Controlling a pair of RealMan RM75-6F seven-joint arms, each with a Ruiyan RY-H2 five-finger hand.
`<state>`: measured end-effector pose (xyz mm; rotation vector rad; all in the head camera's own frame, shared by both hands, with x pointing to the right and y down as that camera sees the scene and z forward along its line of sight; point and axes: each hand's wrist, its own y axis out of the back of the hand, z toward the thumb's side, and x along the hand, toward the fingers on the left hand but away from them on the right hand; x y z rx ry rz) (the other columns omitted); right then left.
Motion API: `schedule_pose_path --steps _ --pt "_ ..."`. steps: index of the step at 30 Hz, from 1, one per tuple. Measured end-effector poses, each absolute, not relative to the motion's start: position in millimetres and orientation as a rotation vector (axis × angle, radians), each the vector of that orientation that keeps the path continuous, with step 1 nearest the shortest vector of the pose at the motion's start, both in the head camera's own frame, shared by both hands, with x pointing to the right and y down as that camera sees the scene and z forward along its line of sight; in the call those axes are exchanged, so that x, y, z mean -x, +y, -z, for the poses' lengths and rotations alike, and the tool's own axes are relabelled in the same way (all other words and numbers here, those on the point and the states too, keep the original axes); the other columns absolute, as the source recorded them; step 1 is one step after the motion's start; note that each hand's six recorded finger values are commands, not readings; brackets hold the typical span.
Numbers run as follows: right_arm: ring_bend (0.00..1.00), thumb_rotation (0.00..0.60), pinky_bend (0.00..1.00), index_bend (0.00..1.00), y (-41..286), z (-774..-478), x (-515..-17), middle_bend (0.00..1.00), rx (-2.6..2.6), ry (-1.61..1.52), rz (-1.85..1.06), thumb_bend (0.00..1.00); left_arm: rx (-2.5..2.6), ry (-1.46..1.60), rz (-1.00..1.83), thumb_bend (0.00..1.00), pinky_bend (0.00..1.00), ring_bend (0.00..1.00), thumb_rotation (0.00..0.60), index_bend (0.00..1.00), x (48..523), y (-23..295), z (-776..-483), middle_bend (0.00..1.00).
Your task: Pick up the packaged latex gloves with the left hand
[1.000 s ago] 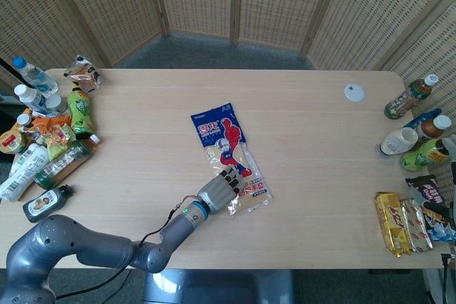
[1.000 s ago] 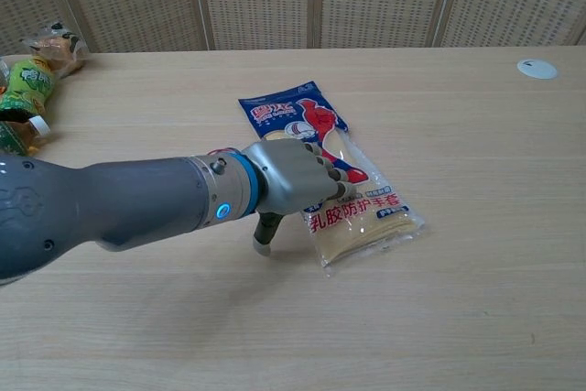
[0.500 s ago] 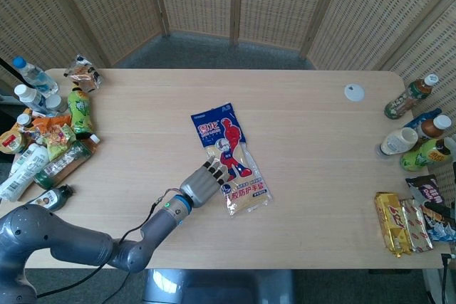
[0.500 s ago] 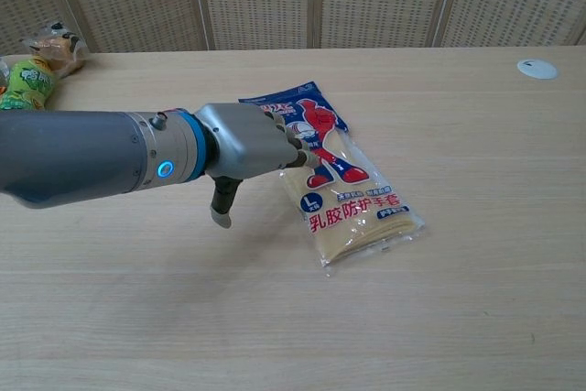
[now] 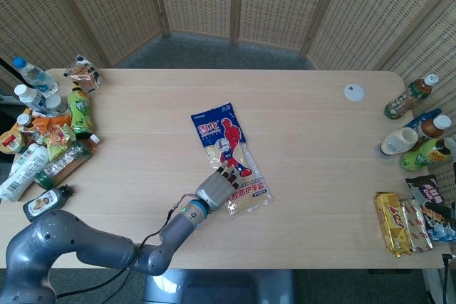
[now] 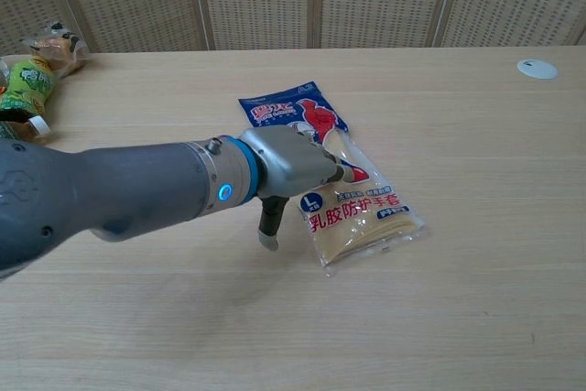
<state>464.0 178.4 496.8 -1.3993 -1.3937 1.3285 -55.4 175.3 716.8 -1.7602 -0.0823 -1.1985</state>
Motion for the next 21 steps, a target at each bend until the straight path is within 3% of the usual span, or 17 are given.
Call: schedule_pose_path --steps 9,15,21 --pt "0.00 0.600 0.13 0.09 179.9 -497.5 -462.4 0.04 1.400 -1.393 -1.331 0.15 1.763 -0.111 1.226 0.00 0.00 0.00 0.600 0.00 51.9 181.4 -714.1 0.00" --pt "0.00 0.600 0.13 0.08 180.3 -494.4 -461.3 0.04 1.394 -1.398 -1.321 0.15 1.738 -0.148 1.278 0.00 0.00 0.00 0.600 0.06 70.9 180.9 -707.1 0.00" --pt "0.00 0.600 0.13 0.09 180.7 -494.7 -461.2 0.04 1.394 -1.395 -1.324 0.15 1.747 -0.103 1.263 0.00 0.00 0.00 0.600 0.01 72.1 173.0 -700.7 0.00"
